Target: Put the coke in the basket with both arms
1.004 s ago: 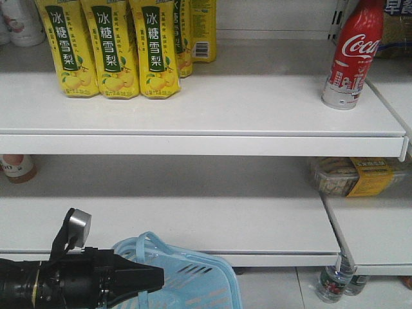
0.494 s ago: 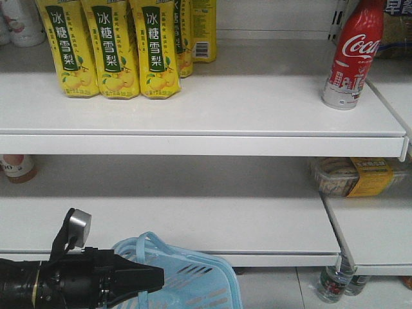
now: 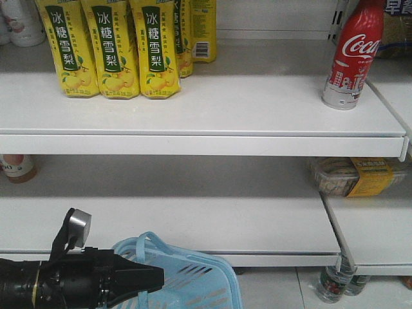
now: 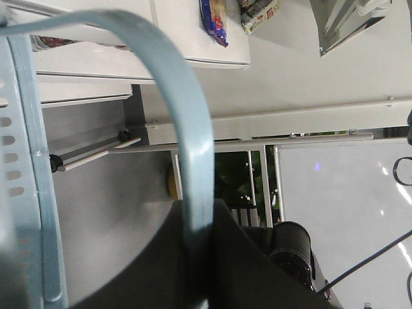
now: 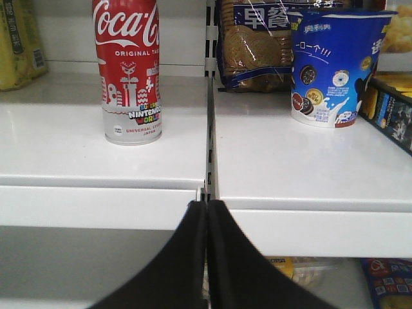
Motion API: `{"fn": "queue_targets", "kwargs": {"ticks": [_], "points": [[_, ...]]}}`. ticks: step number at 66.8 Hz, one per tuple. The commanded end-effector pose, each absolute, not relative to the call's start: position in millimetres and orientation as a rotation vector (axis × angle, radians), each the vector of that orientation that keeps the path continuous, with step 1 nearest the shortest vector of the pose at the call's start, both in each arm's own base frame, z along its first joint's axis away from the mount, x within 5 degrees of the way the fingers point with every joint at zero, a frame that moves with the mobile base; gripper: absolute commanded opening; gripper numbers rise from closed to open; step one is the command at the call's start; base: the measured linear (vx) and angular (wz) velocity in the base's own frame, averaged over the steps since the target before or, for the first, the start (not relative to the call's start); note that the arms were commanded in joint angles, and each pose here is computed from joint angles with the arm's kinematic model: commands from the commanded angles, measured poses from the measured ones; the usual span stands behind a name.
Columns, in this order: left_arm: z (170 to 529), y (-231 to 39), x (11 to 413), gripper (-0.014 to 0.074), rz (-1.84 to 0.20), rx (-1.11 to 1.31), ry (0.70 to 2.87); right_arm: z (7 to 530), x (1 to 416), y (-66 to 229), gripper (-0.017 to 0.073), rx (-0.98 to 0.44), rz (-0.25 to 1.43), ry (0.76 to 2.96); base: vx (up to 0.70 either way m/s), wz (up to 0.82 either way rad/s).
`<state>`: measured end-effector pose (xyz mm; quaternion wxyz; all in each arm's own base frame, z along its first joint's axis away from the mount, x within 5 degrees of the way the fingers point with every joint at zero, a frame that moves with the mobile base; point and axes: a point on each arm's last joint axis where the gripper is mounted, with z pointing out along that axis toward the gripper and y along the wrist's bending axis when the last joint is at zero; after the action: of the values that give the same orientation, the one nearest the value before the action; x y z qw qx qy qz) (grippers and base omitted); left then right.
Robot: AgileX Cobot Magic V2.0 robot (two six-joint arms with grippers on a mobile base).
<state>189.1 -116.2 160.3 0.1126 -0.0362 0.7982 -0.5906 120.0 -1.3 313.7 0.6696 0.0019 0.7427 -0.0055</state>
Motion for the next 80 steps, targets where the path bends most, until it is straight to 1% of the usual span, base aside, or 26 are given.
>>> {"fn": "queue_targets", "kwargs": {"ticks": [1,11,29,39,47,53,74,80], "points": [[190.7,-121.3,187.0,-0.0006,-2.002,-0.026,2.088,329.9,129.7,-0.9,-0.0009,-0.010,-0.021,1.590,0.00,0.00],[190.7,-121.3,187.0,-0.0006,-2.002,-0.026,2.088,325.7,135.3,-1.0,-0.0009,0.003,-0.008,1.624,0.00,0.00],[190.7,-121.3,187.0,-0.0006,-2.002,-0.026,2.088,325.6,135.5,-1.0,-0.0001,-0.013,-0.023,1.625,0.00,0.00],[190.7,-121.3,187.0,-0.0006,-2.002,-0.026,2.088,325.7,135.5,-1.0,0.0033,-0.014,-0.024,1.623,0.00,0.00],[190.7,-121.3,187.0,-0.0006,-2.002,-0.026,2.088,325.7,135.5,-1.0,0.0090,-0.014,-0.024,1.623,0.00,0.00],[190.7,-121.3,187.0,-0.0006,-2.002,-0.026,2.088,325.7,135.5,-1.0,0.0149,-0.014,-0.024,1.623,0.00,0.00],[190.7,-121.3,187.0,-0.0006,-2.002,-0.026,2.088,326.0,135.5,-1.0,0.0414,-0.014,-0.024,1.620,0.00,0.00],[190.7,-121.3,187.0,-0.0006,-2.002,-0.026,2.088,326.0,135.5,-1.0,0.0470,-0.014,-0.024,1.620,0.00,0.00]]}}
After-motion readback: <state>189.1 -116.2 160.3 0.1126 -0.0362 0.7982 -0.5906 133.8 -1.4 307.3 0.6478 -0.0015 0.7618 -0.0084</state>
